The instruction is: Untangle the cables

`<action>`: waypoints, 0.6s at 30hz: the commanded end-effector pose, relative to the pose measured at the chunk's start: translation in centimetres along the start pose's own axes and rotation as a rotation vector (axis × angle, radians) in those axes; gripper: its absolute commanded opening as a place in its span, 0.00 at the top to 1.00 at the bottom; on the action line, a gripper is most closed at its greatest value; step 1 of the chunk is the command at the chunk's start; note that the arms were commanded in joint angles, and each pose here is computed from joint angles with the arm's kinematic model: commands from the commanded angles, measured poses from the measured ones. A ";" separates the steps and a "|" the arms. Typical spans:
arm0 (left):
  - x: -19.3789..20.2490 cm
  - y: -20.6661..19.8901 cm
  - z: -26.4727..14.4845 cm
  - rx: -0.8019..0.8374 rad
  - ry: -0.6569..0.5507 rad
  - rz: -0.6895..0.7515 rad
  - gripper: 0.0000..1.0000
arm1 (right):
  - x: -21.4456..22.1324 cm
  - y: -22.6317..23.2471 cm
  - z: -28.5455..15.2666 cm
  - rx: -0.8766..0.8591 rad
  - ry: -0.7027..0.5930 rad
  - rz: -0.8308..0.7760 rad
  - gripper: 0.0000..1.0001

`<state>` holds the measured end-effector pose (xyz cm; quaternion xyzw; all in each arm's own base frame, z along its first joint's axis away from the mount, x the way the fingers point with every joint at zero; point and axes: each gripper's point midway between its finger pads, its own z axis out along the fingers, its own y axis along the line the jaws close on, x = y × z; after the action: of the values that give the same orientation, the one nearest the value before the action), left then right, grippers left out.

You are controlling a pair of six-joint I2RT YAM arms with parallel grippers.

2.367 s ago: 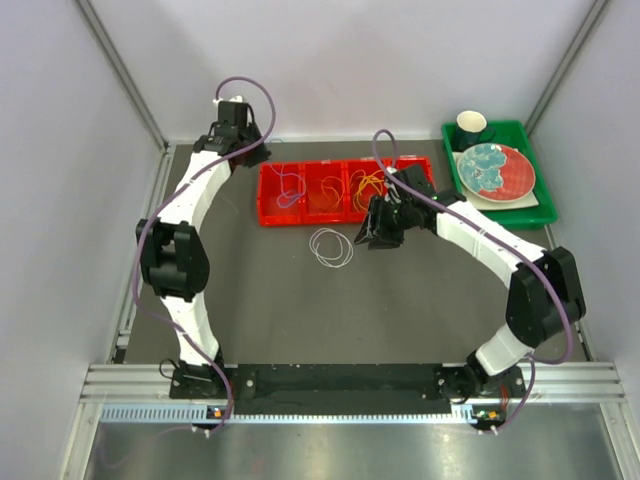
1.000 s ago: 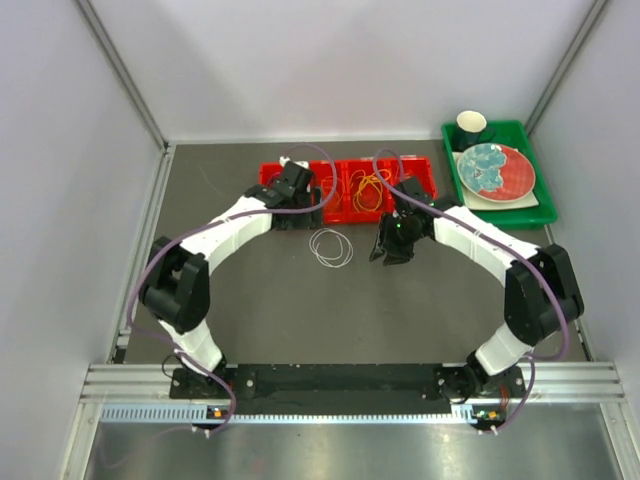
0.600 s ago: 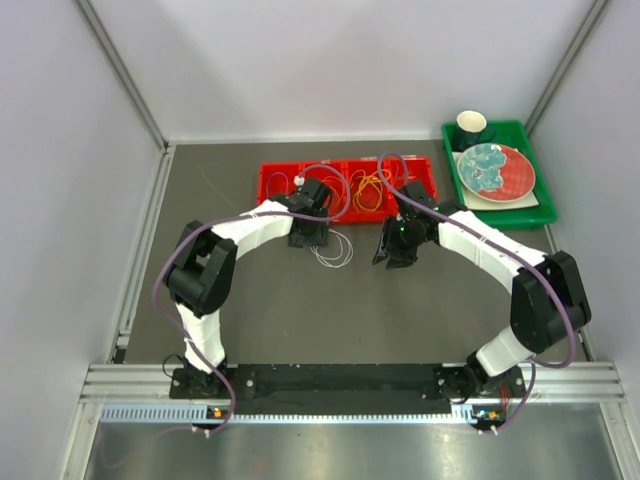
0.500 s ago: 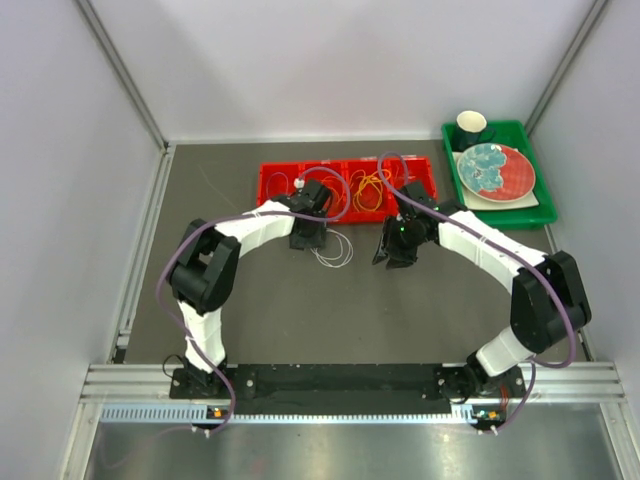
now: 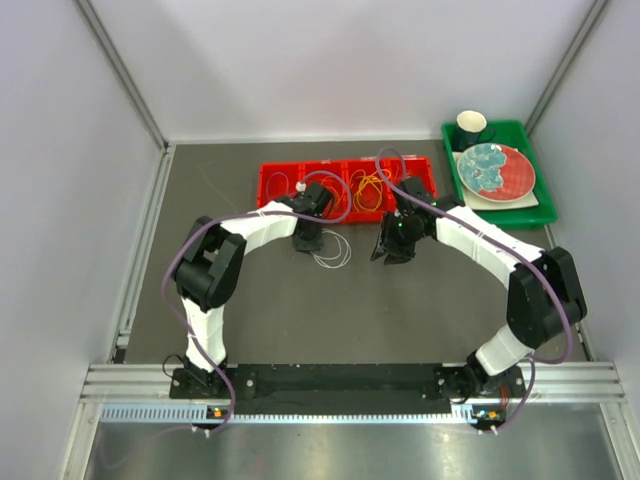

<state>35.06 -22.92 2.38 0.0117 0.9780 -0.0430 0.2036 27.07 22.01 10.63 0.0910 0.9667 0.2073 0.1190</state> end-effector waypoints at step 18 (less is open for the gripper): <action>-5.6 -0.2 -7.6 -0.053 -0.126 0.029 1.00 | -1.0 3.0 -0.2 -0.106 -0.010 -0.036 0.64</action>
<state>36.91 -22.84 6.57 0.0144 0.9737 -0.0090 0.2270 26.99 22.39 10.27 0.0897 0.9668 0.2129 0.1095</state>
